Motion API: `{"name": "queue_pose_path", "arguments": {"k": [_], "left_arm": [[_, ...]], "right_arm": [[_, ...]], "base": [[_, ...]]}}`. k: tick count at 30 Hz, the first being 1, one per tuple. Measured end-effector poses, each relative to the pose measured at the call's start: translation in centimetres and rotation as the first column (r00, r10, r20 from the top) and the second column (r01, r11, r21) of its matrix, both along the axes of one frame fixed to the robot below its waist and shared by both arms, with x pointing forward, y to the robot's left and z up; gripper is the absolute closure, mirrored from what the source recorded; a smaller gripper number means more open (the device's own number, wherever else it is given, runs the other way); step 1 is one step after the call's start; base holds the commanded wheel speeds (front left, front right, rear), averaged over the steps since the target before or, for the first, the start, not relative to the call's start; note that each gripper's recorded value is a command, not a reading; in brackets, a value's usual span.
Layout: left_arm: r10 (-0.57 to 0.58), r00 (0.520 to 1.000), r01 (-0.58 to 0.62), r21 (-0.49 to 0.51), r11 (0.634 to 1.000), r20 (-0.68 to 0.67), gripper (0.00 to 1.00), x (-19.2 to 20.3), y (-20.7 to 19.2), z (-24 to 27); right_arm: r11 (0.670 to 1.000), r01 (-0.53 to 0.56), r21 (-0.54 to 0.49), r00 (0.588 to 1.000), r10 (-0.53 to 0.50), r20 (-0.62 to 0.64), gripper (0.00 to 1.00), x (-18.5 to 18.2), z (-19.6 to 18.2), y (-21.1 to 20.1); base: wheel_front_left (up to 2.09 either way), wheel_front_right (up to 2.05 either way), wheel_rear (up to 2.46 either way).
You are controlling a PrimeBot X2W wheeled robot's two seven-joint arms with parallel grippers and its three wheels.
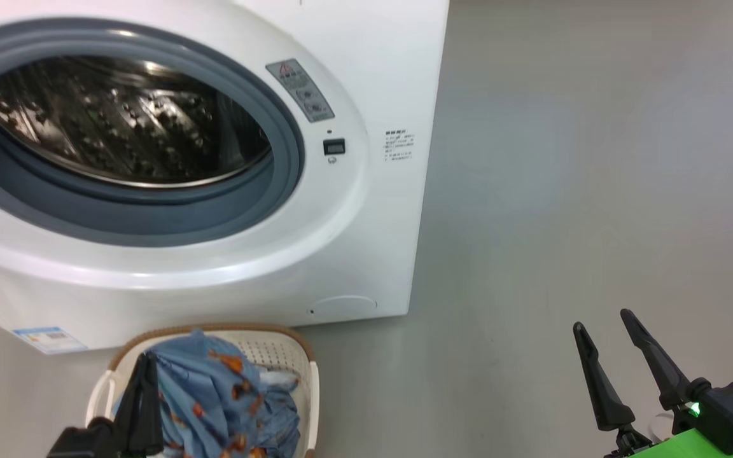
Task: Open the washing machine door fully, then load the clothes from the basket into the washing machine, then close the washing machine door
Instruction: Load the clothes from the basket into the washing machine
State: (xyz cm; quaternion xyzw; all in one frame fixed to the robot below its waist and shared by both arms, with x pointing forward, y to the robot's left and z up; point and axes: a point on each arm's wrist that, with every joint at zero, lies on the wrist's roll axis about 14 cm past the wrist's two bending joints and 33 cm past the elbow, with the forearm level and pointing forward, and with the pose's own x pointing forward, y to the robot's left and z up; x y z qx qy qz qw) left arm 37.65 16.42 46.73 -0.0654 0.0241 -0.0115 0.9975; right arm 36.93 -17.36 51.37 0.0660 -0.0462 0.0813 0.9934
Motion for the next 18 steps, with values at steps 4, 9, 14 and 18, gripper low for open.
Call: {"name": "queue_pose_path", "arguments": {"k": [4, 9, 14, 18], "left_arm": [[-0.004, 1.000, 0.004, -0.002, 1.000, 0.020, 1.00, -0.8, -0.1, 0.7], [-0.007, 0.999, 0.007, -0.005, 1.000, 0.037, 1.00, -1.4, -0.2, 1.3], [-0.007, 0.999, 0.007, -0.006, 1.000, 0.034, 1.00, -2.4, -0.2, 1.3], [-0.010, 0.999, 0.011, -0.008, 1.000, 0.040, 1.00, -2.9, -0.2, 1.7]], "right_arm": [[1.000, -0.003, 0.002, 1.000, 0.003, 0.022, 0.00, -0.5, 0.7, 0.1], [1.000, -0.012, 0.014, 1.000, 0.011, 0.028, 0.00, -1.2, 1.0, 0.7], [0.999, -0.009, 0.032, 0.999, 0.008, 0.032, 0.00, -1.8, 1.1, 1.0], [0.999, -0.007, 0.036, 1.000, 0.006, 0.024, 0.00, -2.6, 0.9, 1.1]], "base": [[0.00, 0.00, 0.00], [0.00, 0.00, 0.00], [0.00, 0.00, 0.00], [0.00, 0.00, 0.00]]}}
